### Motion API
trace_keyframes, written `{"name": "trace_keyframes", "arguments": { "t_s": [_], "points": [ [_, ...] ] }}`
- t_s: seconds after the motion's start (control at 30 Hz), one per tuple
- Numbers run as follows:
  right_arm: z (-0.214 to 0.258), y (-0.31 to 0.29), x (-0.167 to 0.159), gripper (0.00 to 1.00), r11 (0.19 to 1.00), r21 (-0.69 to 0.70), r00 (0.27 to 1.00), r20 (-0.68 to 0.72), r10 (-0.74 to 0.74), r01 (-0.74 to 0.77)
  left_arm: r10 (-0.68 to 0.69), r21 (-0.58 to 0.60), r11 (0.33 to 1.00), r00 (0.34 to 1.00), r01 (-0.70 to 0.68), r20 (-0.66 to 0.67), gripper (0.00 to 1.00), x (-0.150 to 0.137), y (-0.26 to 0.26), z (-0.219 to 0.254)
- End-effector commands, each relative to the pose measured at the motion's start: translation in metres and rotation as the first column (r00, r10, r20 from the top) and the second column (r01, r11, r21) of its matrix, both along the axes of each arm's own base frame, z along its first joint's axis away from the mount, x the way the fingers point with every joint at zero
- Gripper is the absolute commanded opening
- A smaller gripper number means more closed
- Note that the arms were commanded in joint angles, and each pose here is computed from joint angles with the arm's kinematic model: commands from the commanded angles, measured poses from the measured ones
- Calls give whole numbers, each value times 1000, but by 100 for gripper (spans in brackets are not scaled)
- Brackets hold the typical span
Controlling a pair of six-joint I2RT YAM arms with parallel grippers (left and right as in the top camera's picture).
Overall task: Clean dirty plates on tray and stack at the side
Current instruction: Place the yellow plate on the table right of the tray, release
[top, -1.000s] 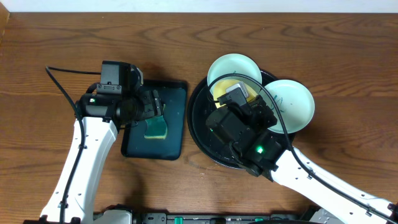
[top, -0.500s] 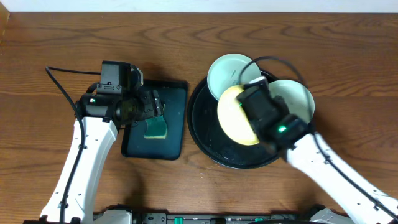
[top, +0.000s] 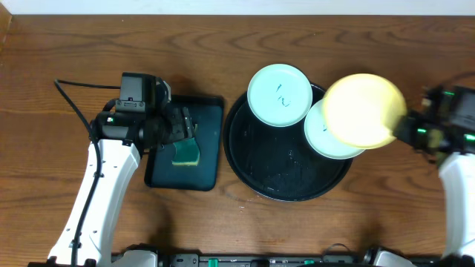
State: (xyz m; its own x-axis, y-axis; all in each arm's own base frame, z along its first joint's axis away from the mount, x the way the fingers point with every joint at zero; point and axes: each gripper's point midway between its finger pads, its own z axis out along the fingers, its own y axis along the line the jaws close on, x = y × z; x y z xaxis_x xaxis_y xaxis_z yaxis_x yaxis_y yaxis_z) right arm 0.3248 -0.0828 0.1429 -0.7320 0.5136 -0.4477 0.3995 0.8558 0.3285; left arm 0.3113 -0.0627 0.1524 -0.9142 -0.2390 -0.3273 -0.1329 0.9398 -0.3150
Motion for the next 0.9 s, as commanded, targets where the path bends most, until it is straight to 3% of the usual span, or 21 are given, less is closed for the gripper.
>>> {"name": "trace_keyframes", "arguments": {
  "t_s": [0.0, 0.23, 0.4, 0.57, 0.63, 0.7, 0.77, 0.87],
  "points": [
    [0, -35, -5, 1, 976, 151, 987, 10, -163, 160, -5, -8, 1000, 1000, 6, 22, 79, 4, -1, 8],
    [-37, -121, -47, 1, 848, 119, 855, -125, -503, 516, -5, -8, 1000, 1000, 6, 22, 79, 4, -1, 8],
    [-66, -130, -56, 3, 848, 103, 846, -203, -494, 520, -5, -8, 1000, 1000, 6, 22, 79, 4, -1, 8],
    [-97, -135, -75, 2, 829, 25, 787, -332, -520, 559, -5, -7, 1000, 1000, 5, 22, 79, 4, -1, 8],
    [-102, -135, -74, 7, 829, 27, 785, -339, -518, 559, -5, -8, 1000, 1000, 6, 22, 79, 4, -1, 8],
    [-100, -137, -70, 23, 831, 33, 793, -322, -517, 555, -5, -8, 1000, 1000, 6, 22, 79, 4, -1, 8],
    [-91, -131, -56, 35, 858, 92, 845, -260, -468, 505, -5, -7, 1000, 1000, 5, 22, 79, 4, -1, 8],
    [-60, -101, -21, 45, 912, 270, 952, -82, -296, 307, -6, -8, 1000, 1000, 6, 23, 79, 4, -1, 8]
  ]
}}
